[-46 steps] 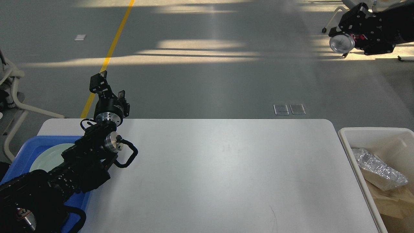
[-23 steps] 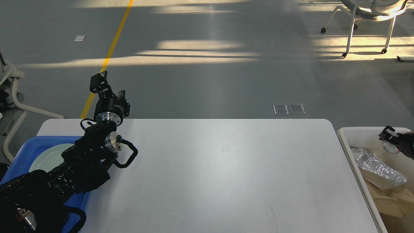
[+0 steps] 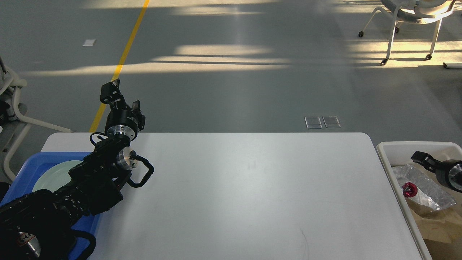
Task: Tidy desktop
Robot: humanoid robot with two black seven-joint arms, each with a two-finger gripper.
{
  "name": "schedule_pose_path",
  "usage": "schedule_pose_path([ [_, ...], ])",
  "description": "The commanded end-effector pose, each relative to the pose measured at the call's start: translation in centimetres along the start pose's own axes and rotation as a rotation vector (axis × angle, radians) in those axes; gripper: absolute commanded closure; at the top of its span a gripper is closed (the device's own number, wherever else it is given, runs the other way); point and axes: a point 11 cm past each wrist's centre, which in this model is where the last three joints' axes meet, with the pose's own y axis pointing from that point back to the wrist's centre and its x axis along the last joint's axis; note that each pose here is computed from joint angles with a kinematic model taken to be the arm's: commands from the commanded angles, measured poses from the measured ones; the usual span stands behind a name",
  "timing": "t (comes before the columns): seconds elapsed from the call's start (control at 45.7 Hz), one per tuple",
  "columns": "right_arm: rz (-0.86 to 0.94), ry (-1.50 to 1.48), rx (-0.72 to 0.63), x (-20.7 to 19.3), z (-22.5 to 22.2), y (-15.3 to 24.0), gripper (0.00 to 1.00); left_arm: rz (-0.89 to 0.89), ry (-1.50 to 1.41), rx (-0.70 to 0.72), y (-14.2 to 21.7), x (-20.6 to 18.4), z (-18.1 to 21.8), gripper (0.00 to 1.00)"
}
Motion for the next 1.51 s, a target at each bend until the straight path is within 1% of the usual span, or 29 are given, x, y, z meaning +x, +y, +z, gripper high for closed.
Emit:
schedule_pose_path([
  [0.0, -0.002, -0.003, 0.066, 1.1, -3.4, 0.3, 0.0, 0.001, -0.001, 0.0, 0.0, 0.0, 0.0, 0.04],
  [0.088, -0.031, -0.02, 0.144, 2.7, -6.7, 1.7, 0.0, 0.0, 0.0, 0.0, 0.0, 0.0, 0.0, 0.04],
  [0.197, -0.075, -0.047, 0.274, 6.3, -11.5, 5.5, 0.0, 0.0, 0.0, 0.0, 0.0, 0.0, 0.0, 0.04],
  [0.306, -0.171, -0.014, 0.434, 8.0, -17.4, 10.5, 0.0, 0.001, -0.001, 0.0, 0.0, 0.0, 0.0, 0.04],
  [0.438, -0.258, 0.07, 0.583, 10.0, -23.1, 16.8, 0.0, 0.0, 0.0, 0.0, 0.0, 0.0, 0.0, 0.04],
  [0.547, -0.282, 0.153, 0.696, 11.4, -27.2, 22.2, 0.0, 0.0, 0.0, 0.0, 0.0, 0.0, 0.0, 0.04],
  [0.656, -0.293, 0.257, 0.787, 11.9, -30.7, 27.4, 0.0, 0.0, 0.0, 0.0, 0.0, 0.0, 0.0, 0.04],
  [0.853, -0.277, 0.426, 0.888, 12.7, -34.9, 35.7, 0.0, 0.002, 0.001, 0.0, 0.0, 0.0, 0.0, 0.04],
  [1.05, -0.301, 0.575, 0.932, 13.0, -36.0, 42.6, 0.0, 0.0, 0.0, 0.0, 0.0, 0.0, 0.0, 0.04],
  [1.116, -0.302, 0.591, 0.972, 13.1, -36.4, 44.9, 0.0, 0.002, -0.001, 0.0, 0.0, 0.1, 0.0, 0.04],
  [1.225, -0.318, 0.57, 1.053, 12.8, -37.6, 47.5, 0.0, 0.0, 0.0, 0.0, 0.0, 0.0, 0.0, 0.04],
  [1.334, -0.355, 0.513, 1.105, 12.0, -39.3, 47.8, 0.0, 0.0, 0.0, 0.0, 0.0, 0.0, 0.0, 0.04],
  [1.378, -0.352, 0.456, 1.127, 12.1, -40.1, 47.2, 0.0, 0.001, -0.001, 0.0, 0.0, 0.0, 0.0, 0.04],
  [1.488, -0.343, 0.281, 1.159, 12.1, -42.0, 44.0, 0.0, 0.0, 0.0, 0.0, 0.0, 0.0, 0.0, 0.04],
])
